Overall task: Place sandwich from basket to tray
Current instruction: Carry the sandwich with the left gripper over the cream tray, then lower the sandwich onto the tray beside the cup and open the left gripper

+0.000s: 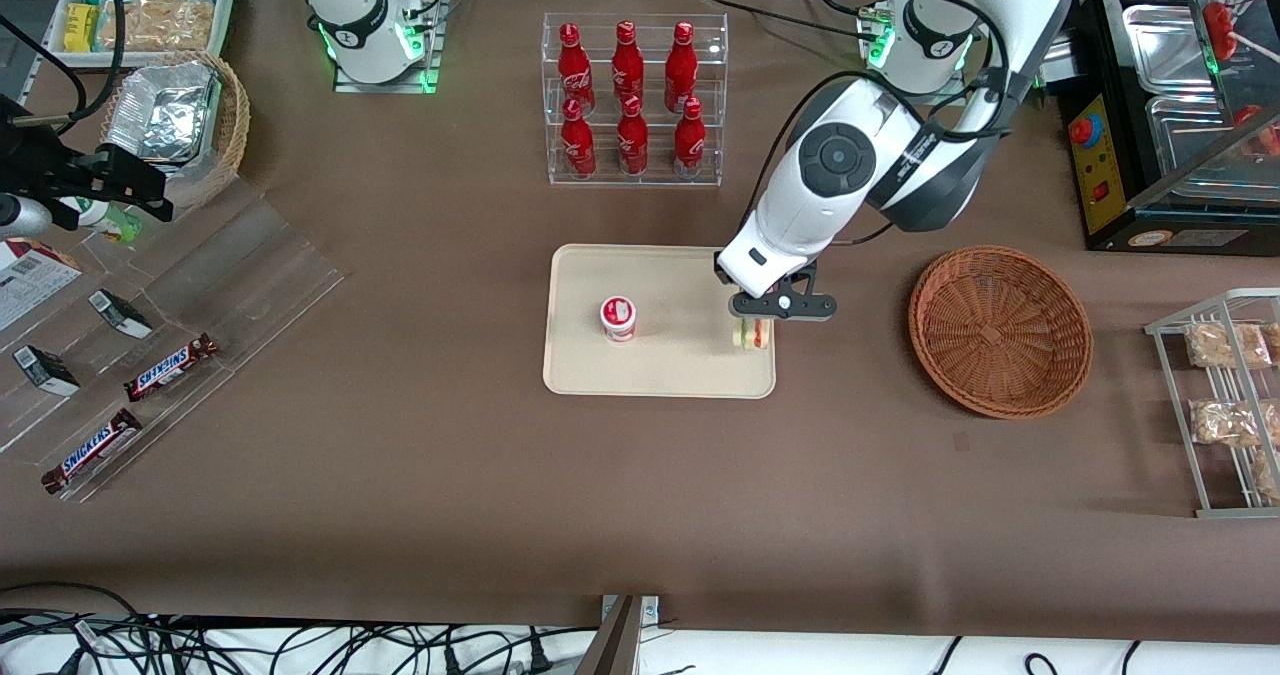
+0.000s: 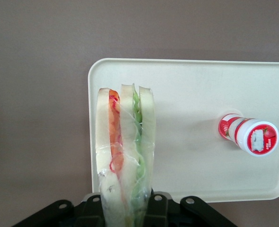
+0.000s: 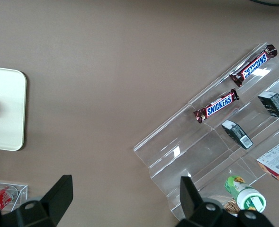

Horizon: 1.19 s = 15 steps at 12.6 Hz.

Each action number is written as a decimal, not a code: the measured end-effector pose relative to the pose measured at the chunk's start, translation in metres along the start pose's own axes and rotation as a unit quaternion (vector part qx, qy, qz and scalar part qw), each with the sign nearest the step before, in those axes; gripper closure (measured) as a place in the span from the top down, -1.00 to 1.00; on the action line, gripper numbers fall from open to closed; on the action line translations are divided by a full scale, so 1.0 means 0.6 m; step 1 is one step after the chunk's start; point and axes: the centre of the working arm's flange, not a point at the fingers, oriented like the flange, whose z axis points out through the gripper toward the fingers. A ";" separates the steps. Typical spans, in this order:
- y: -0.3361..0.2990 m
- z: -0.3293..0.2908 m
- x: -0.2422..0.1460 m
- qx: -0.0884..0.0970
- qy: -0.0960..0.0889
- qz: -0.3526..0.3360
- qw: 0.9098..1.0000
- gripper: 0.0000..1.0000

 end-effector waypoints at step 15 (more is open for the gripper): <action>0.055 0.222 -0.033 0.047 -0.008 0.009 0.999 -0.22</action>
